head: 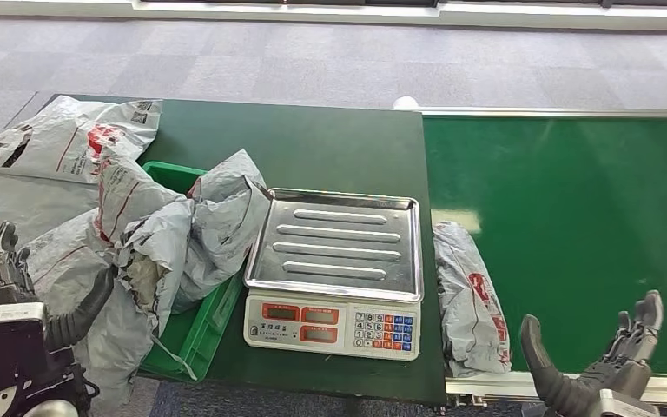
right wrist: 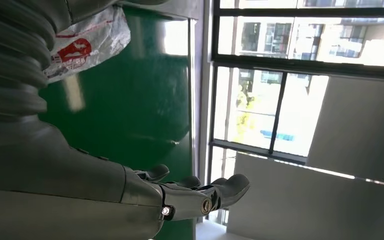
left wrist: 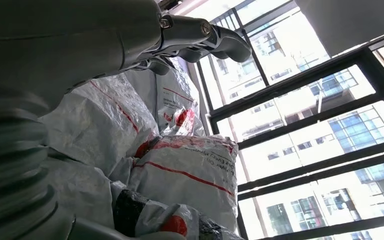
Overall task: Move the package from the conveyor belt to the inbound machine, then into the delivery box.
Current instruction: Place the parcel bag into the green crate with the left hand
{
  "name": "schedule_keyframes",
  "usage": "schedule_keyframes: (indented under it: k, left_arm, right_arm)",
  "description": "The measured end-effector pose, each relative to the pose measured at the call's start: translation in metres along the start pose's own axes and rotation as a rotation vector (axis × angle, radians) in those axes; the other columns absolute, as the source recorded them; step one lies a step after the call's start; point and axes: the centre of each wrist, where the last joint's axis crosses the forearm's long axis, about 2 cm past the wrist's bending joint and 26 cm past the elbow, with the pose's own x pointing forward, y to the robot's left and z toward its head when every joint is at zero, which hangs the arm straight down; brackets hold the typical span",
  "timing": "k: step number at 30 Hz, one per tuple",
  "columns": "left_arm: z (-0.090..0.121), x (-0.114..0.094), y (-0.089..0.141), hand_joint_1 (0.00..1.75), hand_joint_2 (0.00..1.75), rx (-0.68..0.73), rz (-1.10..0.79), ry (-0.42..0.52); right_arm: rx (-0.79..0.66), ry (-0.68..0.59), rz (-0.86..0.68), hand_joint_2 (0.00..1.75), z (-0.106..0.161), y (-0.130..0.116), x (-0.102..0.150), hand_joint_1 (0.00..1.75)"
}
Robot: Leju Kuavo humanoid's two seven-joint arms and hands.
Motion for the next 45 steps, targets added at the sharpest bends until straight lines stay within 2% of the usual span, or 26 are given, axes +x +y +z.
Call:
schedule_keyframes:
  k: [7, 11, 14, 21, 26, 32, 45]
  left_arm:
    - [0.042, 0.014, 0.005, 0.0, 1.75, -0.056, 0.089, -0.071]
    - [0.068, 0.026, 0.005, 0.0, 1.75, -0.11, 0.229, -0.09]
    - [0.091, 0.036, 0.002, 0.0, 1.75, -0.138, 0.333, -0.062]
    - [0.127, 0.049, -0.01, 0.0, 1.75, -0.131, 0.453, 0.045]
    - [0.141, 0.052, -0.02, 0.0, 1.75, -0.11, 0.515, 0.076]
    - [0.15, 0.053, -0.025, 0.0, 1.75, -0.15, 0.531, 0.091]
    - [0.145, 0.054, -0.029, 0.0, 1.75, -0.253, 0.524, 0.04]
  right_arm:
    - [0.133, 0.061, -0.023, 1.75, 0.006, -0.001, -0.004, 0.0]
    - [0.227, 0.111, -0.157, 1.75, 0.01, -0.002, -0.008, 0.0]
    - [0.29, 0.141, -0.272, 1.75, 0.014, -0.003, -0.012, 0.0]
    - [0.357, 0.156, -0.308, 1.75, 0.024, -0.003, -0.018, 0.0]
    - [0.405, 0.158, -0.346, 1.75, 0.031, 0.005, -0.015, 0.0]
    - [0.449, 0.152, -0.377, 1.75, 0.033, 0.013, -0.012, 0.0]
    - [0.518, 0.1, -0.373, 1.75, 0.028, 0.018, -0.013, 0.0]
